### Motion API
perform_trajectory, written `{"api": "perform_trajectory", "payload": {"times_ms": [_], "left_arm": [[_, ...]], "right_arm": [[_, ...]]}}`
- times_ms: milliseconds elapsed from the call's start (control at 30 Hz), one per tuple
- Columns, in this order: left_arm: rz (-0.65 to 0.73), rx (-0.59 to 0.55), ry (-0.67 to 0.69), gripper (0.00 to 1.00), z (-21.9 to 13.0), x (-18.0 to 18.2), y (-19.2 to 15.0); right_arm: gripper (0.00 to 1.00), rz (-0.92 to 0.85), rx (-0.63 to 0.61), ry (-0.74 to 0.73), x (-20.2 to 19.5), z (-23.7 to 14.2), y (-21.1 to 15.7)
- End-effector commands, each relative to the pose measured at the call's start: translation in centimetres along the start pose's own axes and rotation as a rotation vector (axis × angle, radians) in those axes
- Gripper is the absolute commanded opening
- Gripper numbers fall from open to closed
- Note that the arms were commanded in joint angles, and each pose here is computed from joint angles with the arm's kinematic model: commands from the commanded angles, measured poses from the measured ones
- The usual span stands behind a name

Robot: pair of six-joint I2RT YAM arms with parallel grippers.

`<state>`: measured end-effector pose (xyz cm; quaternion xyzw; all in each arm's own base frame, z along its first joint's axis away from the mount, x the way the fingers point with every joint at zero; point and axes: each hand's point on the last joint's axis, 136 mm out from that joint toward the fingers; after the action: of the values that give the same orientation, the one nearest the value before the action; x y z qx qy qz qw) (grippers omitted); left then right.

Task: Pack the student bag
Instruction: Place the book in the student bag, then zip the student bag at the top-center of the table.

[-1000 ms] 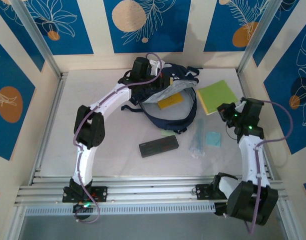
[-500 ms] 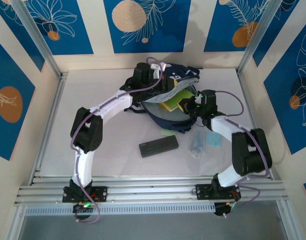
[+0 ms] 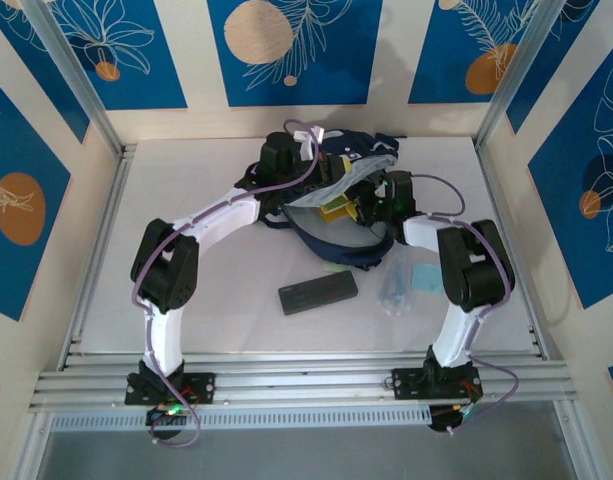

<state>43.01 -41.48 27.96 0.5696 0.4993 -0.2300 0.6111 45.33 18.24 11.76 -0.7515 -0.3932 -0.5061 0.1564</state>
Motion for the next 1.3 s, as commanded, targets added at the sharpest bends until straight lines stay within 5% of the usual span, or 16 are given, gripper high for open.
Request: {"api": "perform_trajectory", "payload": {"times_ms": [0, 233, 400, 500, 867, 1267], "left_arm": [[0.082, -0.066, -0.051, 0.00, -0.4, -3.0, 1.4], [0.061, -0.032, 0.004, 0.02, 0.2, -0.7, 0.5], [0.081, -0.007, 0.091, 0.55, -1.7, 1.1, 0.0], [0.067, -0.038, 0.153, 0.70, -4.1, 3.3, 0.3], [-0.084, -0.276, 0.521, 0.71, -14.5, 19.3, 2.8], [-0.192, -0.239, 0.589, 0.64, -10.6, 28.5, 3.5]], "right_arm": [[0.73, -0.042, 0.034, -0.096, -0.7, -3.9, -1.7], [0.82, -0.118, 0.044, -0.346, -3.4, -12.0, -4.4], [0.83, -0.190, -0.028, -0.453, -4.2, -16.3, -4.8], [0.83, -0.210, -0.058, -0.443, -3.8, -17.0, -4.8], [0.83, -0.290, 0.021, -0.412, -1.5, -13.2, -6.8], [0.81, -0.337, 0.139, -0.296, 2.0, -8.9, -11.7]]}}
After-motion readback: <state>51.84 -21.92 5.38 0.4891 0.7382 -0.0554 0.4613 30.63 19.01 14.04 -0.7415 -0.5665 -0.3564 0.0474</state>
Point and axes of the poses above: each hand's point on the last joint's axis, 136 mm out from that joint toward the fingers, its own z axis out along the fingers, its own x axis along the line the jaws close on, y = z × x, and after that the axes turned 5 degrees about -z, right-handed
